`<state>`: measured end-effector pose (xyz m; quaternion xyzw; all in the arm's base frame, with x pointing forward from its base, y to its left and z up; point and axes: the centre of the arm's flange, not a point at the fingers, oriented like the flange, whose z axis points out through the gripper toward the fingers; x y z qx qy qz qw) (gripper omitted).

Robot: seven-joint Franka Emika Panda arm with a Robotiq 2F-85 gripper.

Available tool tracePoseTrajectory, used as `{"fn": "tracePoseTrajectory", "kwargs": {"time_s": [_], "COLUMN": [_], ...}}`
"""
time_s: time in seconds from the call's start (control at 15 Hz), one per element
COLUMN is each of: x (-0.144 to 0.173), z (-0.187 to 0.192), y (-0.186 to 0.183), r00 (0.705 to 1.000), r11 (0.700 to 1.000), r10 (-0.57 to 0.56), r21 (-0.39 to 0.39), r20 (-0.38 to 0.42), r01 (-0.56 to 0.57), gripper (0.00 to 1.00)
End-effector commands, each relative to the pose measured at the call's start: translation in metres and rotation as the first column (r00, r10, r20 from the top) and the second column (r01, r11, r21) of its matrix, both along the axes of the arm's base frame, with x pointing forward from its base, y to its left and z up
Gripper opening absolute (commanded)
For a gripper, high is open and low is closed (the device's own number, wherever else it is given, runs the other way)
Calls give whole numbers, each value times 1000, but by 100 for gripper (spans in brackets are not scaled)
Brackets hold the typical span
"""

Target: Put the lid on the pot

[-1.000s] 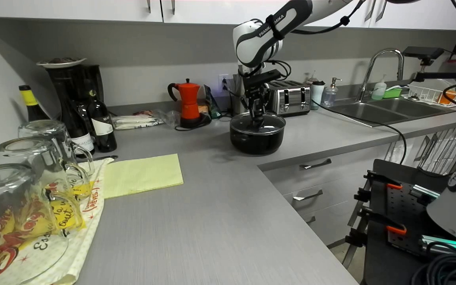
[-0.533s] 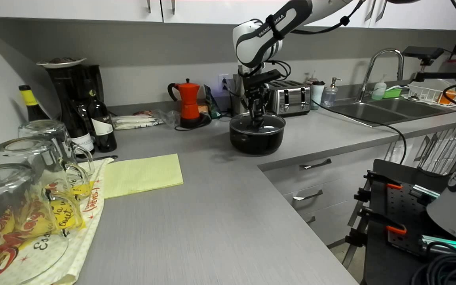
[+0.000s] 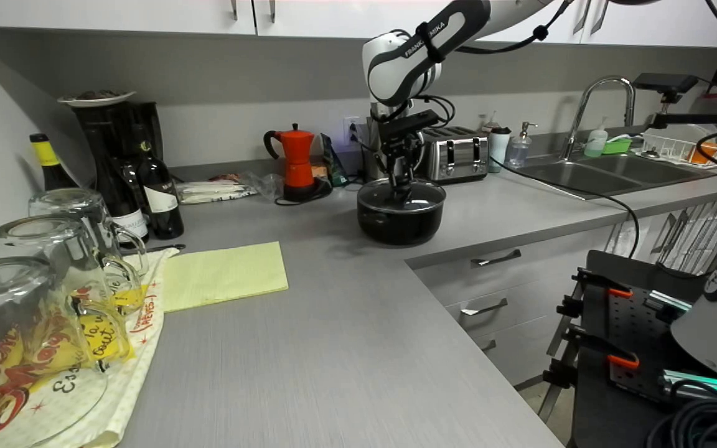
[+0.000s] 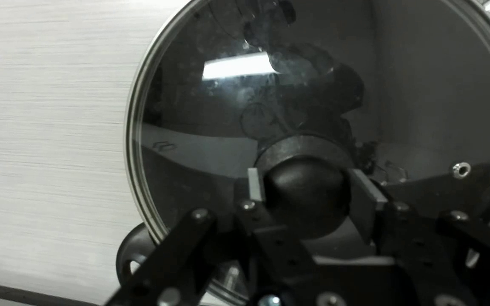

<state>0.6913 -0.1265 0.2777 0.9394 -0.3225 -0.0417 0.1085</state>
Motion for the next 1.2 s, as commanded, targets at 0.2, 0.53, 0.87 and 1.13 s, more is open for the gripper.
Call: {"fn": "tracePoseTrajectory", "kwargs": {"time_s": [0.2,0.53,0.87,1.13], "x": [2,-3,-7,-34], "z": [-4,-6,-2,20], "y": [-2,-10,-13,-1], "r00": [1000,1000,1000,997], "r11": [997,991,987,984], "r10": [5,-2,-7,29], "r21": [71,136,163,176], "r20": [-6,-3,5,66], "r01": [-4,3,6,-40], "gripper": [25,25,75,95]}}
